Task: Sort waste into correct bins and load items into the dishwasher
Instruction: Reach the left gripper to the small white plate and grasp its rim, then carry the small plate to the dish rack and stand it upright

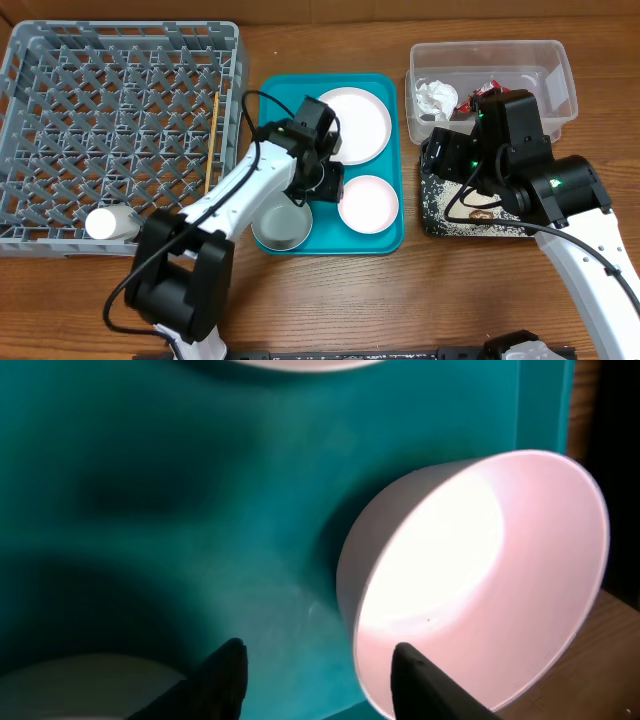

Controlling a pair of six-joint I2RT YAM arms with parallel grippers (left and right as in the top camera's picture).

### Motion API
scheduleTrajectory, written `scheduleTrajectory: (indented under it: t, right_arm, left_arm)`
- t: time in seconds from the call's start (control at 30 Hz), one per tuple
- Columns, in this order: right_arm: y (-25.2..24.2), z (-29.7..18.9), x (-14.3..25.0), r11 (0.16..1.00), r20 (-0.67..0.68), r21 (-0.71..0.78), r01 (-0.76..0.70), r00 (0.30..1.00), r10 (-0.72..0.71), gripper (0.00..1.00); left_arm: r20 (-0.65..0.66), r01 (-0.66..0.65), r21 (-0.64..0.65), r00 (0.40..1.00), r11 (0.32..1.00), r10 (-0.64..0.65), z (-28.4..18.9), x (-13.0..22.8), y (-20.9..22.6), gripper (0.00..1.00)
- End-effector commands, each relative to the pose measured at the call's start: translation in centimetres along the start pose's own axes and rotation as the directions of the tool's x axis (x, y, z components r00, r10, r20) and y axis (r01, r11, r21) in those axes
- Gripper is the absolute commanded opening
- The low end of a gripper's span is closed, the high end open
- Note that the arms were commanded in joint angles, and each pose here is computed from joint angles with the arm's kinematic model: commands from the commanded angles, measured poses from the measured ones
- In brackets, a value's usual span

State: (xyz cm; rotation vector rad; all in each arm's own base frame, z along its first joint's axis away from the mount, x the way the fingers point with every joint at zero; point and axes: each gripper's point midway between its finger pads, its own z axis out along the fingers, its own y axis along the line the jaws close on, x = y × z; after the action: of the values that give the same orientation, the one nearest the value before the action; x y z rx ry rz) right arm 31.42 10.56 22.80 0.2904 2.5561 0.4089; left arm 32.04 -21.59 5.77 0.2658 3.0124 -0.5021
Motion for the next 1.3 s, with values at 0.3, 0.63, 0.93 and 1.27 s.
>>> scheduleTrajectory:
  t: [0.3, 0.63, 0.93, 1.27]
  right_arm:
    - [0.2, -0.1, -0.5, 1.0, 0.013, -0.006, -0.003, 1.0, 0.003, 0.82]
    - [0.2, -0.1, -0.5, 1.0, 0.013, -0.005, -0.003, 1.0, 0.003, 0.81]
    - [0.2, -0.1, -0.5, 1.0, 0.01, -0.004, -0.003, 1.0, 0.003, 0.81]
    - [0.2, -0.1, -0.4, 1.0, 0.01, -0.003, -0.003, 1.0, 0.003, 0.81]
  left_arm:
    - [-0.027, -0.019, 0.056, 0.999, 0.998, 0.021, 3.1, 0.4, -1.4, 0.29]
    - [0.01, -0.037, -0.087, 0.999, 0.996, 0.038, 3.2, 0.0, 0.4, 0.04]
    - [0.054, -0.029, -0.037, 0.998, 0.999, 0.031, -2.7, -2.1, -0.7, 0.04]
    - [0.422, 0.293, -0.517, 0.905, 0.804, -0.059, -22.8, -3.7, 11.8, 0.04]
